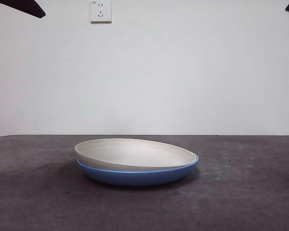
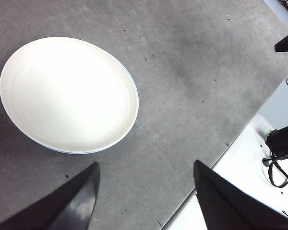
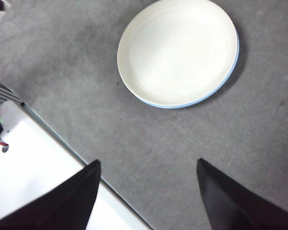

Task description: Pick up the white plate, put it on the blue plate, put it on desk

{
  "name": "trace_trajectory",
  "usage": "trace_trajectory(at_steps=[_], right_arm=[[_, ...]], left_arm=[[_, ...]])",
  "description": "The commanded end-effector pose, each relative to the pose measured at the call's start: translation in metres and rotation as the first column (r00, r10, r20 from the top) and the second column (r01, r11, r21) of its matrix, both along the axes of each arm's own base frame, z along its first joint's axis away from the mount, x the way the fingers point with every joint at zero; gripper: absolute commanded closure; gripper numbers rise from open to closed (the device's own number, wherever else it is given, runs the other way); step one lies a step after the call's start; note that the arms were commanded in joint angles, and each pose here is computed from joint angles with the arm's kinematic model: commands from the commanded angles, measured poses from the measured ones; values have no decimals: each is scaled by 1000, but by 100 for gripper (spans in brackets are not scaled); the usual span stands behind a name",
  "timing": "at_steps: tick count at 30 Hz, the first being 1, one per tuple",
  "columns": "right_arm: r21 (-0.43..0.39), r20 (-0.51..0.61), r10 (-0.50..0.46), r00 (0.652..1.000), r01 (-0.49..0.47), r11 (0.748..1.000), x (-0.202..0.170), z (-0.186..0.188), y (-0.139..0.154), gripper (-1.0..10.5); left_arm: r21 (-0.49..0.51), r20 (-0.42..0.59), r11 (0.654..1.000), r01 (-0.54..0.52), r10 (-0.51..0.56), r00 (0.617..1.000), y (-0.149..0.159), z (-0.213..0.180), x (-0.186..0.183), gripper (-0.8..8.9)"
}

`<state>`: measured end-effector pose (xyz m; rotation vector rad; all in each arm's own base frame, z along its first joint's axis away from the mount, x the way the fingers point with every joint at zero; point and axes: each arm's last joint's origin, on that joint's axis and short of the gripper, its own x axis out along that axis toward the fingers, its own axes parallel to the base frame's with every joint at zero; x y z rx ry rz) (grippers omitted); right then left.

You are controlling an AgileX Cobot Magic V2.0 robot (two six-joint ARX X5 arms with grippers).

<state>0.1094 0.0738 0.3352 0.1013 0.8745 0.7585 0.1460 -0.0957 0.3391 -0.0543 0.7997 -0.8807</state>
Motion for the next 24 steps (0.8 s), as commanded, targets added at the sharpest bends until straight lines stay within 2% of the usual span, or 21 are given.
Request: trace_trajectory(at_steps=[1,9,11,13,14,24], right_arm=[[4,26,16,1000,-16,1000,-2,3,0,630],[4,26,17,1000,-17,1000,-2,3,0,631],[3,24,17,1000,-17,1000,-2,3,0,672],[-2,26,21,999,-21,1000,-2,3,0,831],[-6,33,29,999,-29,1000,-2,3,0,916],[-6,49,35,998,-35,999,-1,4,0,939]], left_arm=[[-1,18,1000,19,-19,1000,-2,2,1,502],[-1,19,1000,19,-19,1000,-2,2,1,518],[-1,19,1000,19,-19,1000,-2,2,1,624],[-1,19,1000,20,-20,1000,-2,2,1,771],[-1,19,1000,19,-19,1000,-2,2,1,810],[-1,19,1000,19,-19,1000,-2,2,1,804]])
